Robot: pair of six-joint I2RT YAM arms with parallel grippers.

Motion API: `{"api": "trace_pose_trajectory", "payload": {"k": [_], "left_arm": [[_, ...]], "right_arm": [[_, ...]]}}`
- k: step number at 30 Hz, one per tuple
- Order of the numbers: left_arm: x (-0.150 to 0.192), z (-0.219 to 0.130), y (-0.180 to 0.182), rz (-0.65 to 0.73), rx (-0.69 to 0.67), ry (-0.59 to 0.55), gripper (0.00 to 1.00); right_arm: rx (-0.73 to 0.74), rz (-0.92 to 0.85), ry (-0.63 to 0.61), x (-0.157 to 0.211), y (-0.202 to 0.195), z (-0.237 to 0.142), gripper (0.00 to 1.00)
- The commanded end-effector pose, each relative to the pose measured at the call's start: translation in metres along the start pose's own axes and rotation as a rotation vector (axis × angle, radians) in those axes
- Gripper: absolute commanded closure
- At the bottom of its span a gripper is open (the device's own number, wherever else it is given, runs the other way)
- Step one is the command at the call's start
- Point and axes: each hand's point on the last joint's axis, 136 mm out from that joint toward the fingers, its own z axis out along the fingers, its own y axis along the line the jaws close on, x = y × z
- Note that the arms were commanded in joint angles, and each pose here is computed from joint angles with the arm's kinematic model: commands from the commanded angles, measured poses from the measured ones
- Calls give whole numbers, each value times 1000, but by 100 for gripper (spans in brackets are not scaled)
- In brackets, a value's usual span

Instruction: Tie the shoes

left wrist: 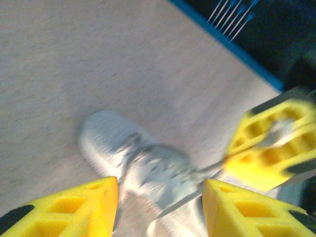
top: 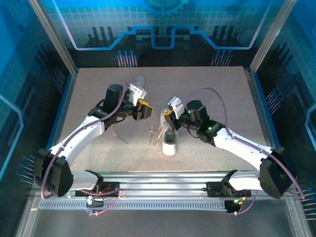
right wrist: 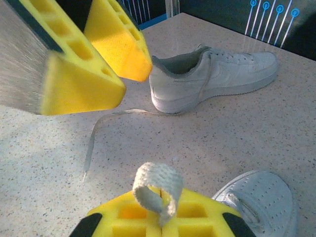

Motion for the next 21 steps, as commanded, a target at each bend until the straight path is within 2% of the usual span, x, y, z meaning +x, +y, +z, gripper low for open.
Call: {"api": "trace_pose_trajectory", "payload": {"k": [1,3,6,10,12,16,19,21], "left_arm": [[45,0,14,233,-15,237,51],[61,9,20,228,16,342,52],[86,27,22,188,95,438,53],[115,43,50,174,23,540,53],[117,51,55,85,10,575,53],[125,69,69,-196,-90,638,56],[135,82,69,-338,-118,647,56],[141,90,66,-384,-117,655,56]], "right_arm": [[-39,28,25,10,4,-4,100],[-43,37,34,13,4,-3,100],[-46,56,45,16,2,-1,100],[-56,69,57,20,2,1,100],[-63,69,66,22,2,1,100],[-70,83,80,26,0,5,100],[-75,94,83,28,-1,8,100],[-81,98,86,29,-1,9,100]]}}
